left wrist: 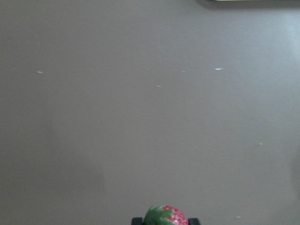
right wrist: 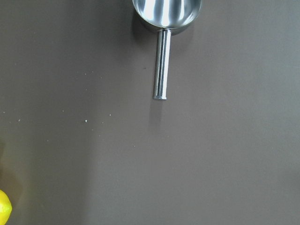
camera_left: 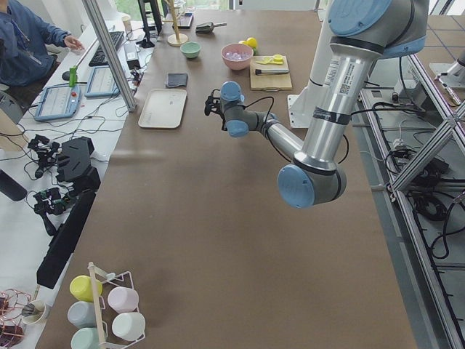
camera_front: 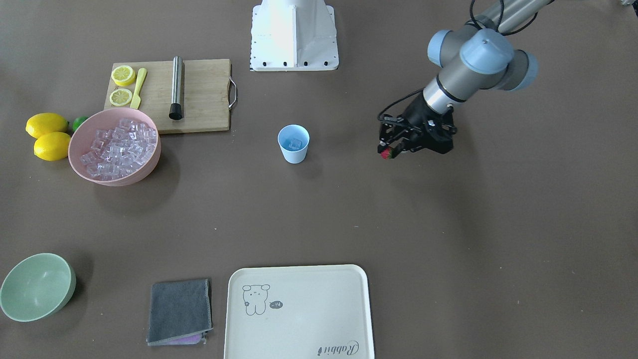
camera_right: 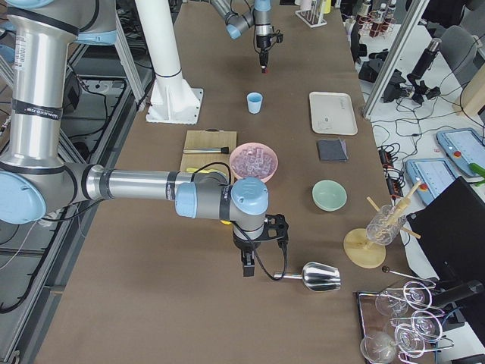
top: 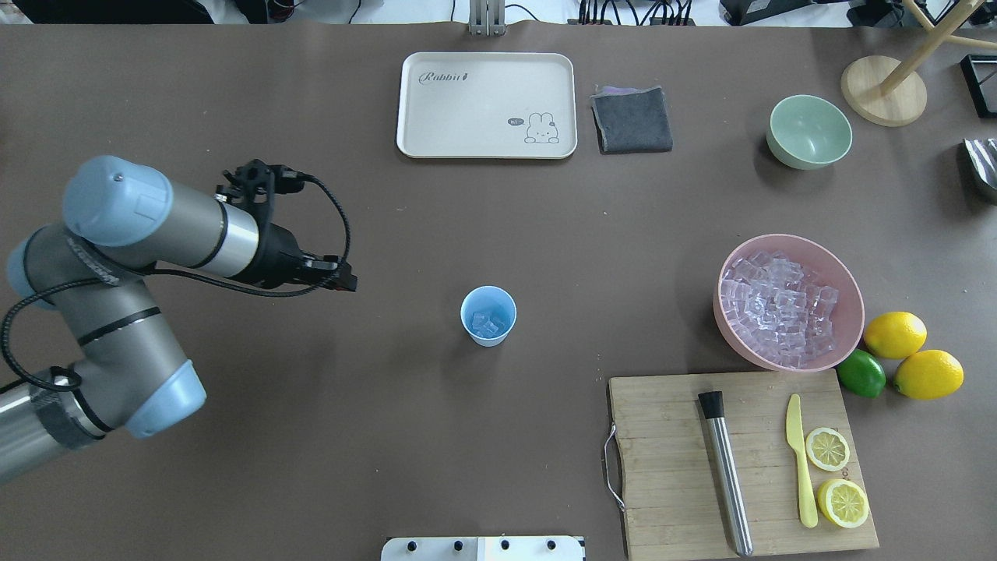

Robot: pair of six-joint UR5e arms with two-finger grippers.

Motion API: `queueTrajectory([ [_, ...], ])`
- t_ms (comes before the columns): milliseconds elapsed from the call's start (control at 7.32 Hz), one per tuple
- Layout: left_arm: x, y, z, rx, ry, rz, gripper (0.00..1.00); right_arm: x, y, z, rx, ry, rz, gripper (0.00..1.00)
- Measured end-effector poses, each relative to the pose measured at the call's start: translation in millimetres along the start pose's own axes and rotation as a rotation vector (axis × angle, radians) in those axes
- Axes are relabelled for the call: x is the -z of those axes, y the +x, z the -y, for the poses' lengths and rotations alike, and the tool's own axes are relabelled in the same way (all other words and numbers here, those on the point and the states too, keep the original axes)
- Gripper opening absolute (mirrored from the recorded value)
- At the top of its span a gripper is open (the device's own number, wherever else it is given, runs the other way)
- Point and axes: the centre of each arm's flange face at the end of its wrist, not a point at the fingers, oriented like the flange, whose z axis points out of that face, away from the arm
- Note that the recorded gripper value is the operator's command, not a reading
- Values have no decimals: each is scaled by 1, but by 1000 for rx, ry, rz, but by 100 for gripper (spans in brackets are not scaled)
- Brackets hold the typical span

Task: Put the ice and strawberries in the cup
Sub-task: 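Carry the strawberry with the left gripper over the blue cup and release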

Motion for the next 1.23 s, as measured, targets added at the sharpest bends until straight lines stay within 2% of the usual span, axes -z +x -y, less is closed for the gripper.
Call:
queueTrajectory([
  [273, -30, 80, -32, 46, -5, -71, 0, 0, 0, 0, -1, 0, 0, 100],
  [546, -40, 122, -49, 69, 4, -112, 0, 0, 0, 0, -2, 0, 0, 100],
  [1093, -32, 132, -24, 85, 49, -118, 0, 1, 0, 0, -1, 2, 0, 100],
  [1229, -34, 133, -19, 88, 54, -114, 11, 1, 0, 0, 0, 2, 0, 100],
])
